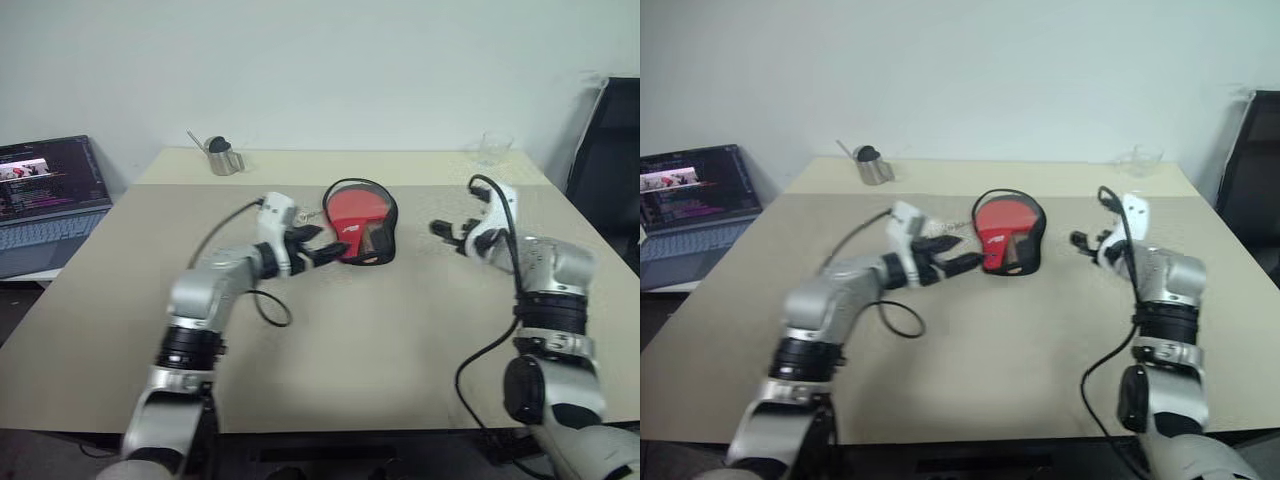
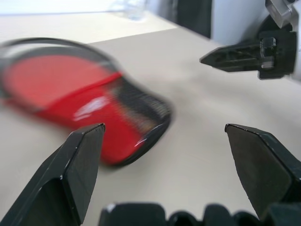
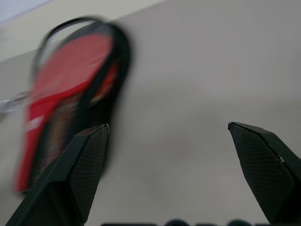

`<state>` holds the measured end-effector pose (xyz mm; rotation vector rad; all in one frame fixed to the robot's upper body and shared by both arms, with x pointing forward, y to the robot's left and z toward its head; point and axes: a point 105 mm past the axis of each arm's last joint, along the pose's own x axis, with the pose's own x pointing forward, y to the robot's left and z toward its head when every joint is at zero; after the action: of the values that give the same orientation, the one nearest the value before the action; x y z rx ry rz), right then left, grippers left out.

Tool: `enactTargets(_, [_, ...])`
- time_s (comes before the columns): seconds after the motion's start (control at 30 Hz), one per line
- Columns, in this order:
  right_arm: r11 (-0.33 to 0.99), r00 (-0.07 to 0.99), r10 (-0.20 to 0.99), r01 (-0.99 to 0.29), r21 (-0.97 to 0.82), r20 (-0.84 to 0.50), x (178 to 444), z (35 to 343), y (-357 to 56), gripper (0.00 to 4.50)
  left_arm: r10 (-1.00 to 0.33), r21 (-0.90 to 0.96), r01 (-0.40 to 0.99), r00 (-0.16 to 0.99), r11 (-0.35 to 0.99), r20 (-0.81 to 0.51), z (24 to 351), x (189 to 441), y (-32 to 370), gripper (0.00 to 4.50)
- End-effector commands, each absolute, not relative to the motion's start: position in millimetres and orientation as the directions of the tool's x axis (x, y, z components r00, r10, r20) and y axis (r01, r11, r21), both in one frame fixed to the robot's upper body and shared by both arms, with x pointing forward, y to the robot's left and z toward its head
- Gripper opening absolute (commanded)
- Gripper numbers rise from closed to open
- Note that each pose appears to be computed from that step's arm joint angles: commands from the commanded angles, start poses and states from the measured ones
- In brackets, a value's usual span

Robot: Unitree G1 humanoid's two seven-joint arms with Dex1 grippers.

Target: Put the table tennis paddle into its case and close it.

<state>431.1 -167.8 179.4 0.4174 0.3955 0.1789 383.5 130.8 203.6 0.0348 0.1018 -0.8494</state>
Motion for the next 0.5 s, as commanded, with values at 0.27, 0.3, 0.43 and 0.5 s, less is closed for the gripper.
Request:
enactTargets(0.27, [0.872,0.904,0.311,-0.148,0.467,-0.294,445.5,188.3,-126.4,4.49,-0.784,0.061,0.796,0.603,0.602,-0.146,198.7,353.3,142.3,4.48])
enactTargets(0.3, [0.873,0.903,0.31,-0.147,0.466,-0.296,446.7,187.0,-124.7,4.49,-0.786,0.061,0.798,0.602,0.6,-0.145,198.4,351.9,140.4,4.48])
enactTargets(0.43, [0.875,0.903,0.303,-0.137,0.464,-0.305,451.3,183.0,-122.8,4.49,-0.785,0.061,0.796,0.604,0.602,-0.14,198.9,349.4,135.5,4.48])
enactTargets(0.5, [0.877,0.902,0.297,-0.128,0.464,-0.313,453.5,179.2,-122.6,4.49,-0.779,0.065,0.79,0.612,0.61,-0.137,199.7,349.2,136.0,4.48])
